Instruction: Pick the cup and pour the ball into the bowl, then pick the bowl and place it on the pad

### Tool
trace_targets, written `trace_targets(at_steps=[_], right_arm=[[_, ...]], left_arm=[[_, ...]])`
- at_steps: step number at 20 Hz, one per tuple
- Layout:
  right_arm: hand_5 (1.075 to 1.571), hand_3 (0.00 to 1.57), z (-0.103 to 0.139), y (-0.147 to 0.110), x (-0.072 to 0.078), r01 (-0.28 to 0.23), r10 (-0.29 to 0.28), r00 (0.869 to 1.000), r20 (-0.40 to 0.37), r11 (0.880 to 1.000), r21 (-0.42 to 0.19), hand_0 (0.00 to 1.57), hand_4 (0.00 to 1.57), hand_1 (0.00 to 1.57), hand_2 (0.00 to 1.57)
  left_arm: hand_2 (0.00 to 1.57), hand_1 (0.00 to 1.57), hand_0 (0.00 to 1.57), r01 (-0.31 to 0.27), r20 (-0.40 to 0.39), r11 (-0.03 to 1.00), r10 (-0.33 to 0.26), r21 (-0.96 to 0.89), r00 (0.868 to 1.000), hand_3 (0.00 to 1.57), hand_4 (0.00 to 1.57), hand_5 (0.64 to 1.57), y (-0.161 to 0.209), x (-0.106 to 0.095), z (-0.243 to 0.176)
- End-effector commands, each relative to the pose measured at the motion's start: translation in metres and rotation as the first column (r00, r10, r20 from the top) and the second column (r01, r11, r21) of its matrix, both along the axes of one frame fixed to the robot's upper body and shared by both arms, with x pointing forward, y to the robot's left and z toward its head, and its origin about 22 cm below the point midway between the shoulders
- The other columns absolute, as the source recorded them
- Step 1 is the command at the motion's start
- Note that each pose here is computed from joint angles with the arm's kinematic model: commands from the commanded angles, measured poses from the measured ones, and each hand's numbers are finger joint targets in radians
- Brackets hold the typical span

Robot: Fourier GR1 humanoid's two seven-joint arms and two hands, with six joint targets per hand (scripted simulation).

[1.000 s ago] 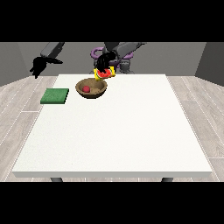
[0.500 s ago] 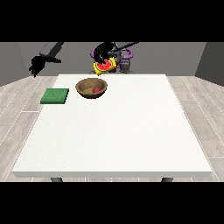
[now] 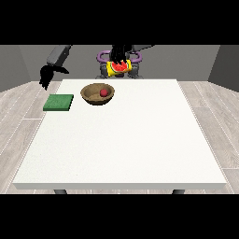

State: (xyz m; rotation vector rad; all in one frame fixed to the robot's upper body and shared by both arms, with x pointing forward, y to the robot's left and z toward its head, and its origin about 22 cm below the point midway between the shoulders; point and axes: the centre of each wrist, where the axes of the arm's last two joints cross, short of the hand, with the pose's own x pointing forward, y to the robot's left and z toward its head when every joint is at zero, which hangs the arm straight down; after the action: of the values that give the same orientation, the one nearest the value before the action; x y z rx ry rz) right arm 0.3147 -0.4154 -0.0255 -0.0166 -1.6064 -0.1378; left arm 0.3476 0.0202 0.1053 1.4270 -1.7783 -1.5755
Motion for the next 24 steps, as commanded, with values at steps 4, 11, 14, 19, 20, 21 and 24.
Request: trace_targets(at_steps=[4, 11, 14, 19, 20, 21, 24], right_arm=[[1.561, 0.0, -0.007, -0.009, -0.013, 0.079, -0.079, 0.996, -0.033, 0.997, 0.006, 0.0, 0.48, 0.0, 0.0], [1.566, 0.0, 0.0, 0.034, 0.015, 0.016, -0.018, 0.999, 0.048, 0.998, 0.053, 0.0, 0.27, 0.0, 0.0], [1.569, 0.0, -0.002, 0.041, 0.015, -0.013, 0.007, 0.996, 0.086, 0.998, 0.068, 0.0, 0.38, 0.0, 0.0], [1.564, 0.0, 0.001, 0.077, 0.029, -0.096, 0.093, 0.994, 0.058, 0.994, 0.05, 0.0, 0.37, 0.0, 0.0], [1.559, 0.0, 0.005, 0.093, 0.036, -0.13, 0.128, 0.991, 0.046, 0.991, 0.044, 0.0, 0.33, 0.0, 0.0], [1.553, 0.0, 0.0, 0.086, 0.03, -0.112, 0.109, 0.992, 0.064, 0.992, 0.051, 0.0, 0.29, 0.0, 0.0], [1.541, 0.0, -0.002, 0.111, 0.034, -0.144, 0.144, 0.989, -0.014, 0.989, 0.04, 0.0, 0.11, 0.0, 0.0]], left_arm=[[1.57, 0.37, 0.37, -0.109, -0.096, 0.869, 0.07, -0.484, 0.993, 1.57, 0.86, 1.568, 0.095, 0.02, 0.005], [1.24, 1.17, 1.17, -0.132, -0.227, 0.545, -0.109, -0.828, 0.968, 1.07, 0.8, 1.527, 0.124, 0.024, -0.012], [0.7, 0.78, 0.78, -0.099, -0.189, 0.387, -0.2, -0.917, 0.961, 0.09, 0.86, 1.531, 0.123, 0.022, -0.015], [0.0, 0.0, 0.0, -0.151, -0.201, 0.199, -0.263, -0.968, 0.944, 0.0, 0.0, 1.545, 0.149, 0.013, -0.06], [0.0, 0.0, 0.0, -0.178, -0.219, 0.171, -0.255, -0.969, 0.942, 0.0, 0.0, 1.531, 0.151, 0.019, -0.062], [0.0, 0.0, 0.0, -0.124, -0.172, 0.177, -0.289, -0.976, 0.942, 0.0, 0.0, 1.518, 0.167, 0.028, -0.047], [0.0, 0.0, 0.0, -0.232, -0.271, 0.169, -0.266, -0.958, 0.925, 0.0, 0.0, 1.519, 0.163, 0.015, -0.091]])
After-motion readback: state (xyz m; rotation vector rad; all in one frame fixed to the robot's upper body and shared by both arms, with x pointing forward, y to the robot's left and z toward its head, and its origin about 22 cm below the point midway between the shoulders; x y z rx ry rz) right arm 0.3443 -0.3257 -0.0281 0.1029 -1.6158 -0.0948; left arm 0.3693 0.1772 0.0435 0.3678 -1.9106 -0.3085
